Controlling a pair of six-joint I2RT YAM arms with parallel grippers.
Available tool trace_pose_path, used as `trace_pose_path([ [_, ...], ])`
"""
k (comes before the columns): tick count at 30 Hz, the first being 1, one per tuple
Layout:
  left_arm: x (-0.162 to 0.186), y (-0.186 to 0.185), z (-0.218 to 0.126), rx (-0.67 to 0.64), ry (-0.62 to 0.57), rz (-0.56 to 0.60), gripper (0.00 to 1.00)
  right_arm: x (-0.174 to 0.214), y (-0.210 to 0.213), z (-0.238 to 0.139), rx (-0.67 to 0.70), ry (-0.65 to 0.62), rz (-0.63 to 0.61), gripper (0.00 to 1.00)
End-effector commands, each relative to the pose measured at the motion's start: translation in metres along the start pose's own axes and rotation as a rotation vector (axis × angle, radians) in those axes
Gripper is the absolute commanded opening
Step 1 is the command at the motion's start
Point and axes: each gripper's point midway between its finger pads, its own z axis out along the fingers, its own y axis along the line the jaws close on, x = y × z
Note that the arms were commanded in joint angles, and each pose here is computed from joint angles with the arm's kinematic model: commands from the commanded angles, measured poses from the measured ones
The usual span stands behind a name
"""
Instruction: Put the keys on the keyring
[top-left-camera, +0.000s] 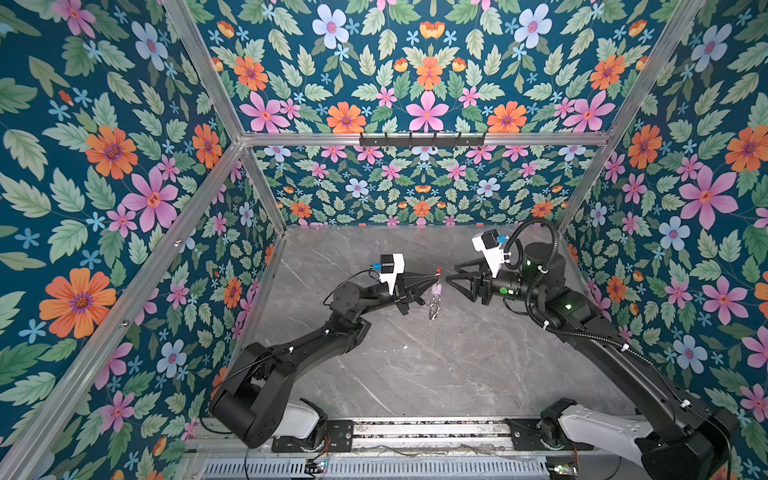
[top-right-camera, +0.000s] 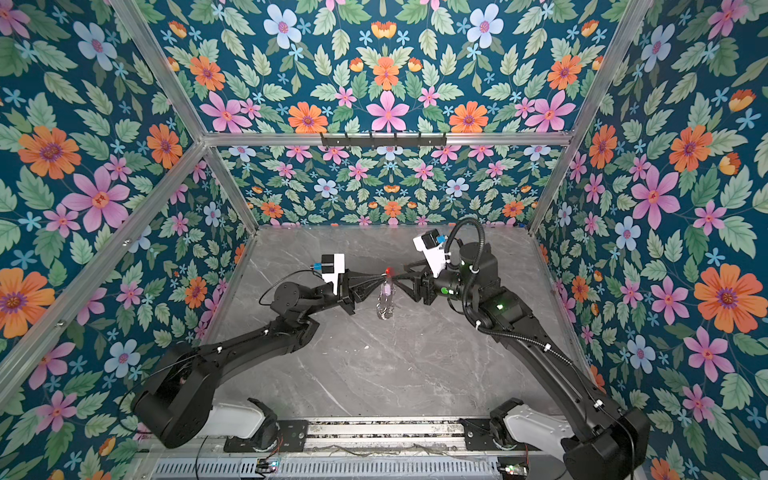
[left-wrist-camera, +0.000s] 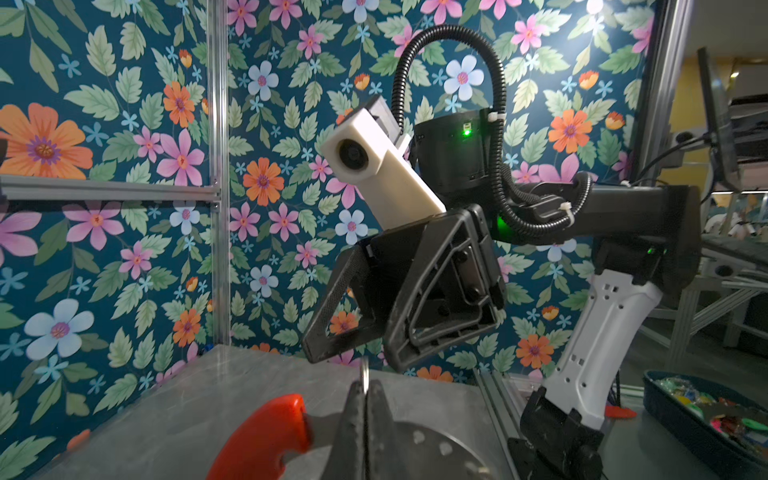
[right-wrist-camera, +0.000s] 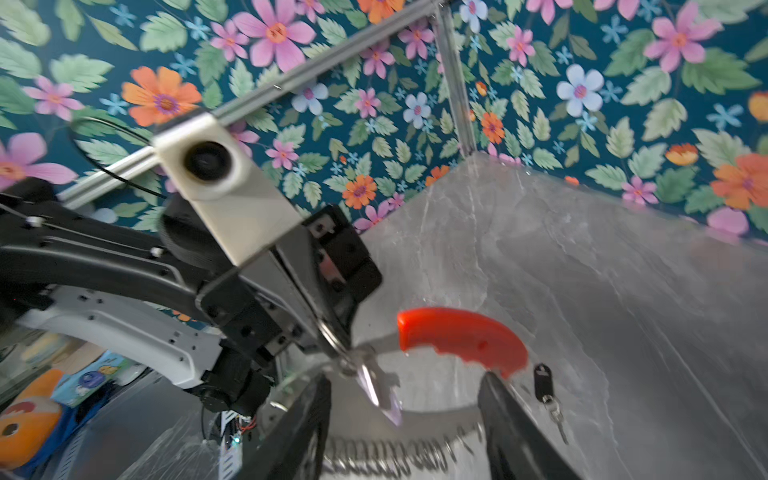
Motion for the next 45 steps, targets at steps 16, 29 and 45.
trace_pose_path([
  [16, 0.094, 0.025, -0.129, -0.449, 0.869, 0.281, 0.0, 0.067, -0.088, 0.013, 0.351, 0.01, 0.13, 0.59],
  [29, 0.116, 0.02, -0.205, -0.457, 1.323, 0.323, 0.0, 0.089, -0.091, 0.02, 0.338, 0.057, 0.222, 0.58],
  [45, 0.251, 0.102, -0.161, -0.301, 1.534, 0.068, 0.0, 0.123, -0.105, 0.029, 0.362, 0.123, 0.281, 0.58],
])
